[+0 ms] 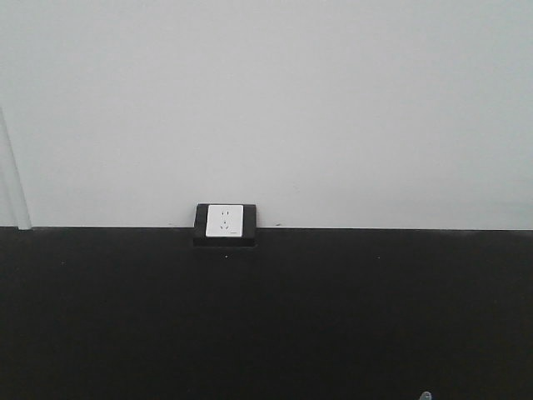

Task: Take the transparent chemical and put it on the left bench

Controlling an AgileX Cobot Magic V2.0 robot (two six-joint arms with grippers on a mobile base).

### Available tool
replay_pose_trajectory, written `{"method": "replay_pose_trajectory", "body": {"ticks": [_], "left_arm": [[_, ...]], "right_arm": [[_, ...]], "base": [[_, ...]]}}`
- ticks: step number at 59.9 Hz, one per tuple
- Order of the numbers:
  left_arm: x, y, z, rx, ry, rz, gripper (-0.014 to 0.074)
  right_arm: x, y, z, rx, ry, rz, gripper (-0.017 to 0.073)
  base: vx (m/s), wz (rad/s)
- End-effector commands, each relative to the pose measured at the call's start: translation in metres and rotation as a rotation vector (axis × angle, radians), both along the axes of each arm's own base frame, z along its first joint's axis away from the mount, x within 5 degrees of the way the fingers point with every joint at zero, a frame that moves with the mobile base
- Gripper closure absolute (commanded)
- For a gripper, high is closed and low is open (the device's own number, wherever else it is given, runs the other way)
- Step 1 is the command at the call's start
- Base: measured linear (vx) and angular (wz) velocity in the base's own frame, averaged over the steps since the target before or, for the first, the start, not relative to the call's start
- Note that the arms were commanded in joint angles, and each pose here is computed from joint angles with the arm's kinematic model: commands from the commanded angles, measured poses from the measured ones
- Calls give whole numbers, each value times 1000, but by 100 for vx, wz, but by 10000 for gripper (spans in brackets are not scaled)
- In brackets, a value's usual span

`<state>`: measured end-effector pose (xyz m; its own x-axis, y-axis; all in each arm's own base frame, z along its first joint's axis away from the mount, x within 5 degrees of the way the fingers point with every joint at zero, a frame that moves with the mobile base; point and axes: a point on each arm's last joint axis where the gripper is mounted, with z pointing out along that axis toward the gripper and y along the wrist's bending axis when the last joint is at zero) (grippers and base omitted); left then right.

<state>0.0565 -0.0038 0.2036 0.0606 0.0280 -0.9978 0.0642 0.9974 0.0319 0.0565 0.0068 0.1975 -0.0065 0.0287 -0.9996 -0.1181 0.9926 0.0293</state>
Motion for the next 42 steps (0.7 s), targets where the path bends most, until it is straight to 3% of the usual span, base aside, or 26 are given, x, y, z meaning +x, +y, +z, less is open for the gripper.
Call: {"method": "replay_pose_trajectory", "body": {"ticks": [1, 9, 14, 18, 31, 42], "left_arm": [[-1, 0, 3, -14, -81, -1, 597], [-1, 0, 3, -14, -81, -1, 597], [-1, 0, 3, -14, -81, -1, 597], [-1, 0, 3, -14, -81, -1, 597], [-1, 0, 3, -14, -81, -1, 597], [-1, 0, 3, -14, -81, -1, 597]], "right_arm": [[-1, -1, 7, 10, -99, -8, 567], [-1, -1, 9, 13, -124, -9, 567], [-3, -2, 23, 105, -192, -6, 567], [-5, -2, 39, 145, -214, -3, 567], [17, 1, 98, 77, -176, -10, 567], [66, 6, 110, 93, 2, -17, 567]], "base": [[0, 0], [0, 0], [0, 0], [0, 0], [0, 0], [0, 0]]}}
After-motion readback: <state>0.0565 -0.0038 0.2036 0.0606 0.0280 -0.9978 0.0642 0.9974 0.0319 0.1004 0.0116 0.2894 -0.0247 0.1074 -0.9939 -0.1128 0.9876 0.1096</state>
